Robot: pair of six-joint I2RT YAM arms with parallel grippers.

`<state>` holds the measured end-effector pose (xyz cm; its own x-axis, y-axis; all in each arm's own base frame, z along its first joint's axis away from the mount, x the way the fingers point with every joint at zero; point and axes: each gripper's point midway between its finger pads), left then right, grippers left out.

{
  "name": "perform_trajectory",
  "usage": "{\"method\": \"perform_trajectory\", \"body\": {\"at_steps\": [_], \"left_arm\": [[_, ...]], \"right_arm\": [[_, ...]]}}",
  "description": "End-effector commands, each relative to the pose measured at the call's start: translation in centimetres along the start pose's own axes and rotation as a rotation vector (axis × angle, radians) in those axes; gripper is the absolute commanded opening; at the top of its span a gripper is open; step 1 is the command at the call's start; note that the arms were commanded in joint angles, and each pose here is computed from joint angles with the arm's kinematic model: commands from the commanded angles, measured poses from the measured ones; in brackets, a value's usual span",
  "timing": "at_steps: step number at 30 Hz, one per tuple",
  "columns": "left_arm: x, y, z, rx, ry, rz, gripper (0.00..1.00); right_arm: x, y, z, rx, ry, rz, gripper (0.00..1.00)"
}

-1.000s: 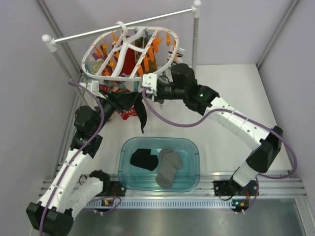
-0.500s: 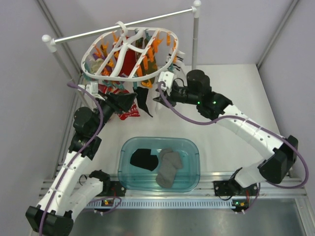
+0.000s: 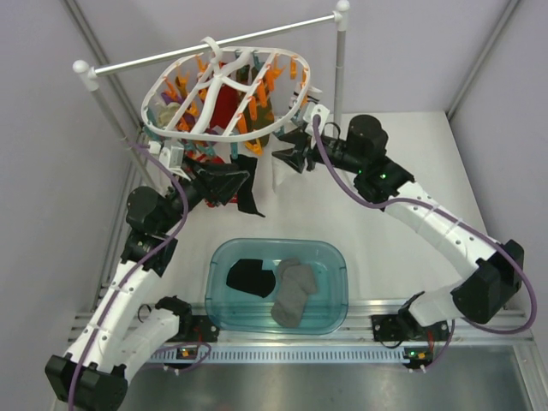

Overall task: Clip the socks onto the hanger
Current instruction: Clamp the sock onto the hanger, then open the clamp at the hanger.

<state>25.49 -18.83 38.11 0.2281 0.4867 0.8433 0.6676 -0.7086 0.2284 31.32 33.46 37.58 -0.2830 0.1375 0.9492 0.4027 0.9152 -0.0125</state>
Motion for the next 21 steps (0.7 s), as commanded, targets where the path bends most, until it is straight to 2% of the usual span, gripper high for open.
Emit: {"method": "perform_trajectory", "body": {"at_steps": [1, 4, 7, 21], "left_arm": [[2.1, 0.5, -1.8, -0.081, 0.112, -0.047, 0.56], [2.8, 1.1, -1.4, -0.063, 0.114, -0.074, 0.49], [3.1, 1.7, -1.0, -0.054, 0.105, -0.074, 0.47], [3.8, 2.7, -0.6, -0.043, 0.065, -0.100, 0.47]], "right_arm": [[4.8, 0.9, -0.9, 0.024, -0.041, -0.154, 0.44], [4.8, 1.7, -1.1, 0.028, -0.033, -0.167, 0.43], [4.8, 2.4, -0.9, 0.040, -0.030, -0.173, 0.43], [4.7, 4.0, 1.1, 0.130, -0.041, -0.190, 0.43]]}}
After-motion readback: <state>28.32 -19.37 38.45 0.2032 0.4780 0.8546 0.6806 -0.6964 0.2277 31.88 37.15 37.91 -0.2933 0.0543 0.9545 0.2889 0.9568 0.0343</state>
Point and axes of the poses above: each gripper's point midway between its finger pads, its own y axis out along the fingers, its own z axis along the line the jaws close on, x = y × z, and after that the axes turned 4 degrees about -y, right-handed
